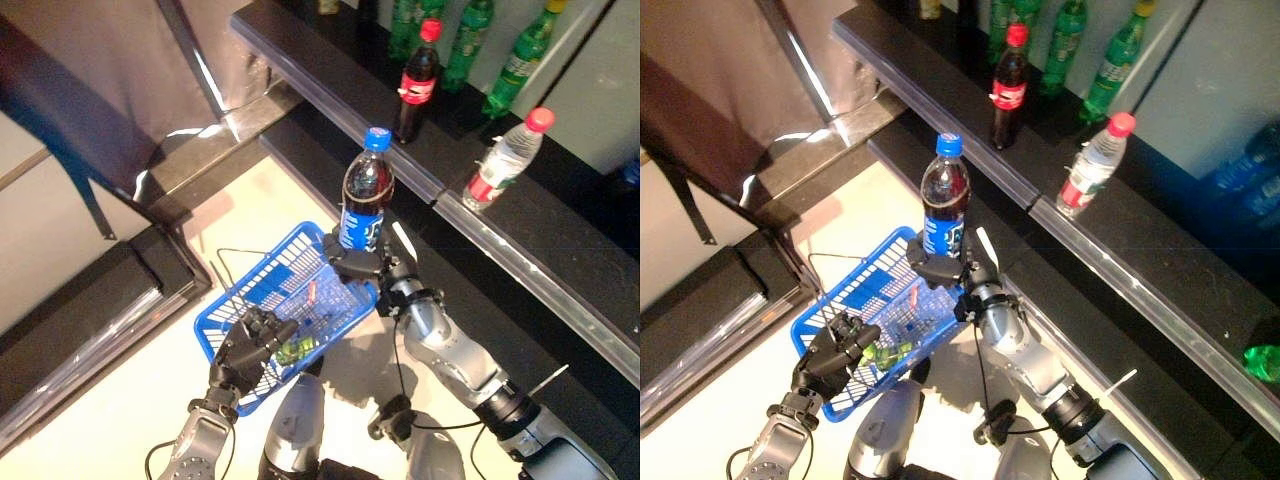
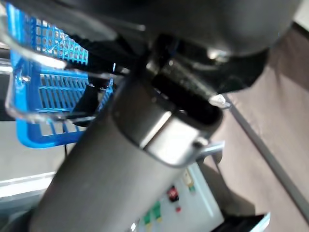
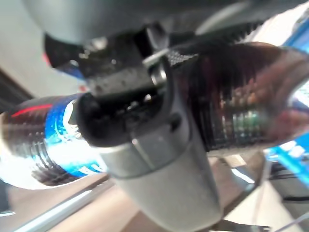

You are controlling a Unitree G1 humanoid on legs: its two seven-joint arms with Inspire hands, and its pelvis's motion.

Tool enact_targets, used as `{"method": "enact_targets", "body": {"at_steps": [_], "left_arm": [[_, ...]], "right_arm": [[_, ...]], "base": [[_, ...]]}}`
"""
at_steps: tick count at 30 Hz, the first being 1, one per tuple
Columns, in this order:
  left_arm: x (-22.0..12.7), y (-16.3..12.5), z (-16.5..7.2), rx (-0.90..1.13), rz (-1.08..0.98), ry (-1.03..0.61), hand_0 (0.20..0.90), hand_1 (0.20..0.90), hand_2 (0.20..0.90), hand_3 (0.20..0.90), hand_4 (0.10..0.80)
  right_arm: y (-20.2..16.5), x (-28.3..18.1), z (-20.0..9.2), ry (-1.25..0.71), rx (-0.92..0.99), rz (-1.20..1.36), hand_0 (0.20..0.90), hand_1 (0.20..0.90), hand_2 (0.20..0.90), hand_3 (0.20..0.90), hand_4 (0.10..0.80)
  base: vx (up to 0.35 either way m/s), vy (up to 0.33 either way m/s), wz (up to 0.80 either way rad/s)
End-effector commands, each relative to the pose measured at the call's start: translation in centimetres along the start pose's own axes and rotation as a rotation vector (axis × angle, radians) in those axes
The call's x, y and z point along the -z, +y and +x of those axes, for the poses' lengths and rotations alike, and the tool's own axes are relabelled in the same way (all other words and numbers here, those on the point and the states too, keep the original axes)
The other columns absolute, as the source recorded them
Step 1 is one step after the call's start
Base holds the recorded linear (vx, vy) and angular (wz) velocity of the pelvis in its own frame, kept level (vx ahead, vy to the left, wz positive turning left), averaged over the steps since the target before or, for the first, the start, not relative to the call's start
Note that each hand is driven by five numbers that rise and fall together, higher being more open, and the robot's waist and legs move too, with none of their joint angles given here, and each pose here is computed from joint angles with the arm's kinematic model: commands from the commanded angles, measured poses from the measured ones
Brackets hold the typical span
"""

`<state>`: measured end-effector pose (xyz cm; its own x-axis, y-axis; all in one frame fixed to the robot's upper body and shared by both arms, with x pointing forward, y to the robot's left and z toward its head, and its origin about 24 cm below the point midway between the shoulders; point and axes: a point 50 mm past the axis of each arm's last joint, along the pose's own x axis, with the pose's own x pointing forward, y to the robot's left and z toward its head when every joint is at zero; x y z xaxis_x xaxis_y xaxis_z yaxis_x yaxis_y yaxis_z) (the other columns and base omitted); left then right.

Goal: Pick up the drink and place into the basket.

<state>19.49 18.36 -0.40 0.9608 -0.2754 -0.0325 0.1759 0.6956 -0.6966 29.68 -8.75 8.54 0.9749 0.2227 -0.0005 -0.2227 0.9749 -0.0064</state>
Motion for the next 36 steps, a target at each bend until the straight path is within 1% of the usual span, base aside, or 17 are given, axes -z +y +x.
{"method": "enact_targets", "body": {"at_steps": [1, 3, 4, 8, 15, 17, 20, 22, 25, 30, 31, 33, 34, 36], "left_arm": [[-5.7, -9.2, 1.9, 0.611, 0.123, -0.256, 0.300, 0.300, 0.300, 0.200, 0.100], [-5.7, -9.6, 2.0, 0.635, 0.125, -0.248, 0.300, 0.300, 0.300, 0.200, 0.100], [-5.8, -10.2, 2.0, 0.681, 0.132, -0.241, 0.300, 0.300, 0.300, 0.200, 0.100], [-6.5, -11.2, 2.0, 0.763, 0.150, -0.236, 0.300, 0.300, 0.300, 0.200, 0.100], [-6.9, -11.8, 2.0, 0.834, 0.152, -0.228, 0.300, 0.300, 0.300, 0.200, 0.100], [-6.9, -12.4, 2.1, 0.882, 0.151, -0.210, 0.300, 0.300, 0.300, 0.200, 0.100], [-7.2, -12.6, 2.2, 0.896, 0.152, -0.209, 0.300, 0.300, 0.300, 0.200, 0.100], [-7.4, -12.7, 2.2, 0.913, 0.146, -0.212, 0.300, 0.300, 0.300, 0.200, 0.100], [-7.6, -12.9, 2.2, 0.932, 0.152, -0.214, 0.300, 0.300, 0.300, 0.200, 0.100], [-8.0, -13.2, 2.3, 0.942, 0.165, -0.211, 0.300, 0.300, 0.300, 0.200, 0.100], [-8.1, -13.3, 2.4, 0.946, 0.172, -0.207, 0.300, 0.300, 0.300, 0.200, 0.100], [-8.3, -13.5, 2.5, 0.953, 0.176, -0.205, 0.300, 0.300, 0.300, 0.200, 0.100], [-8.4, -13.6, 2.6, 0.960, 0.178, -0.201, 0.300, 0.300, 0.300, 0.200, 0.100], [-8.5, -13.8, 2.7, 0.963, 0.184, -0.195, 0.300, 0.300, 0.300, 0.200, 0.100]], "right_arm": [[5.2, -7.3, 1.2, -0.325, -0.163, 0.096, 0.300, 0.300, 0.300, 0.200, 0.100], [5.4, -6.8, 1.4, -0.303, -0.160, 0.098, 0.300, 0.300, 0.300, 0.200, 0.100], [5.6, -6.0, 1.9, -0.263, -0.158, 0.070, 0.300, 0.300, 0.300, 0.200, 0.100], [5.7, -4.1, 2.6, -0.174, -0.141, 0.013, 0.300, 0.300, 0.300, 0.200, 0.100], [5.6, -2.2, 3.2, -0.102, -0.111, -0.039, 0.300, 0.300, 0.300, 0.200, 0.100], [5.5, -0.5, 3.6, -0.024, -0.099, -0.089, 0.300, 0.300, 0.300, 0.200, 0.100], [5.2, 0.7, 3.8, 0.029, -0.086, -0.113, 0.300, 0.300, 0.300, 0.200, 0.100], [4.6, 2.3, 3.8, 0.117, -0.075, -0.116, 0.300, 0.300, 0.300, 0.200, 0.100], [4.0, 4.4, 3.6, 0.230, -0.060, -0.049, 0.300, 0.300, 0.300, 0.200, 0.100], [4.0, 6.0, 3.3, 0.331, -0.081, 0.035, 0.300, 0.300, 0.300, 0.200, 0.100], [4.6, 7.2, 2.9, 0.425, -0.124, 0.148, 0.300, 0.300, 0.300, 0.200, 0.100], [4.9, 8.2, 2.5, 0.502, -0.158, 0.232, 0.300, 0.300, 0.300, 0.200, 0.100], [5.6, 8.9, 2.2, 0.583, -0.212, 0.311, 0.300, 0.300, 0.300, 0.200, 0.100], [6.2, 9.5, 1.8, 0.637, -0.241, 0.434, 0.300, 0.300, 0.300, 0.200, 0.100]], "base": [[0.023, -0.012, 0.19], [0.011, -0.006, 0.16], [-0.020, -0.002, 0.15], [0.016, -0.028, 0.11], [-0.013, -0.008, 0.11], [-0.018, -0.022, 0.18], [-0.010, -0.004, 0.12], [-0.022, -0.007, 0.14], [-0.036, -0.022, 0.10], [-0.014, -0.022, 0.04], [0.005, -0.056, 0.04], [0.006, -0.062, 0.11], [0.001, -0.070, 0.14], [0.011, -0.062, 0.06]]}}
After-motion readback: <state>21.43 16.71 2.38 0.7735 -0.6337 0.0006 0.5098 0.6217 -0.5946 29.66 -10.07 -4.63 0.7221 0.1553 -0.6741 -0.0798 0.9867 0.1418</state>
